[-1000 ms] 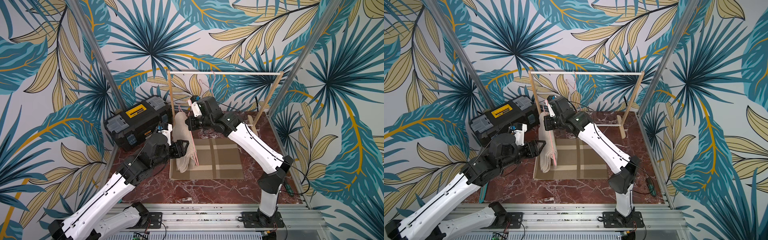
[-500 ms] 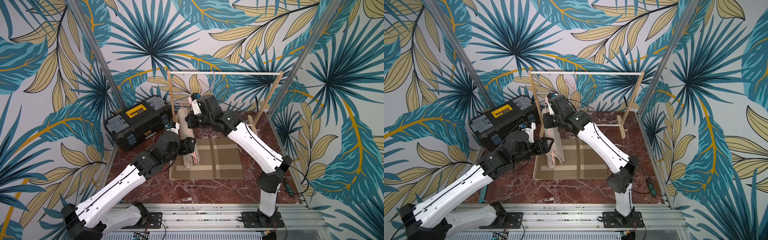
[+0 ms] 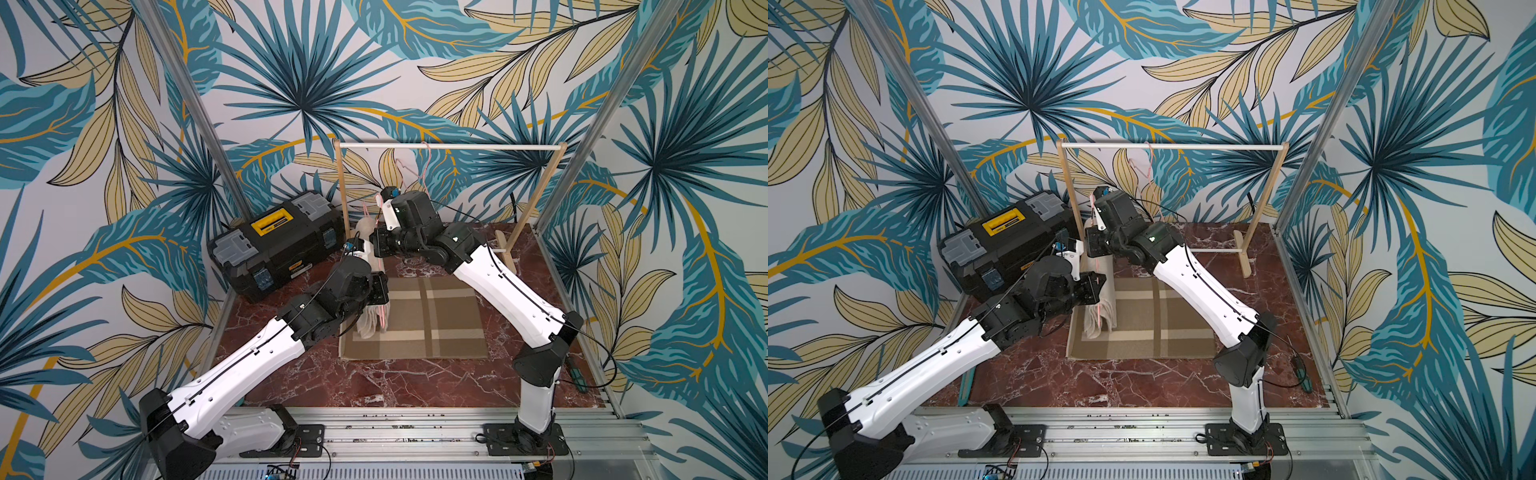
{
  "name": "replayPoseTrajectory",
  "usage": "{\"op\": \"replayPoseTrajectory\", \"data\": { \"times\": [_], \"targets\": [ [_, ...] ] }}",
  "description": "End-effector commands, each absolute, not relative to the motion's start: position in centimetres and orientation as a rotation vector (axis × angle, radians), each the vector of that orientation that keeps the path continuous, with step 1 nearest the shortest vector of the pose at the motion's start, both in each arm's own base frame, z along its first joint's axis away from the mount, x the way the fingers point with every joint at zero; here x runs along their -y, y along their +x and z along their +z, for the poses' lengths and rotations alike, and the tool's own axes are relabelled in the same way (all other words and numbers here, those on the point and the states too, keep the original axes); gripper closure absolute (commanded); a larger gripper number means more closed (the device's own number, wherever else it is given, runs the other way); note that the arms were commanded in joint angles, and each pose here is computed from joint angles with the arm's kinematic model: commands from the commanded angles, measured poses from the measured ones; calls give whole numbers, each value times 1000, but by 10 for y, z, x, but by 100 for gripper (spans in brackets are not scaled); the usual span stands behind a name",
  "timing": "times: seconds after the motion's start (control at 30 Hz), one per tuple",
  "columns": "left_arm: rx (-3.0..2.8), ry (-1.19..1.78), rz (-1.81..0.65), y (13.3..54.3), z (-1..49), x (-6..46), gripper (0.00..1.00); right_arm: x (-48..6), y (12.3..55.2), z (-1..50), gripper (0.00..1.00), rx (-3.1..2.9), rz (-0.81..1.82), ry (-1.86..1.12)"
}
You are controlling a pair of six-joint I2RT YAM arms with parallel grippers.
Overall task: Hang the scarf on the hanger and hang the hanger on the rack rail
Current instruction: Place the hanger at the clothesline.
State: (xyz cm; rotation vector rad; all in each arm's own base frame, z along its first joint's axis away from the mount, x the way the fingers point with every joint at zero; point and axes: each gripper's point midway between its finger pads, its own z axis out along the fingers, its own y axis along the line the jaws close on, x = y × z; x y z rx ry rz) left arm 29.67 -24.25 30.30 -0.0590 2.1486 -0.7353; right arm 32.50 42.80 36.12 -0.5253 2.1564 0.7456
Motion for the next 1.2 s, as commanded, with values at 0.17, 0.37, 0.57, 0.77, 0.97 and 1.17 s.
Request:
{"op": "replayPoseTrajectory", "data": {
  "times": [0.17, 0.37, 0.57, 0.77, 0.97, 1.17],
  "targets": [
    [-2139, -4, -633, 299, 320, 232, 100, -430, 329, 375, 100, -2093, 749, -523],
    [-2162, 59, -578, 303, 320, 236, 100, -427, 329, 383, 100, -2063, 742, -528],
    [-2131, 111, -540, 308, 331, 237, 100, -422, 327, 398, 92, -2021, 742, -532],
    [-2106, 80, -493, 315, 333, 231, 100, -414, 325, 416, 65, -1970, 734, -528],
    [-2098, 69, -467, 323, 335, 233, 100, -397, 325, 440, 58, -1909, 709, -506],
    [-2088, 82, -393, 332, 349, 229, 100, -361, 328, 473, 56, -1841, 658, -424]
  ]
}}
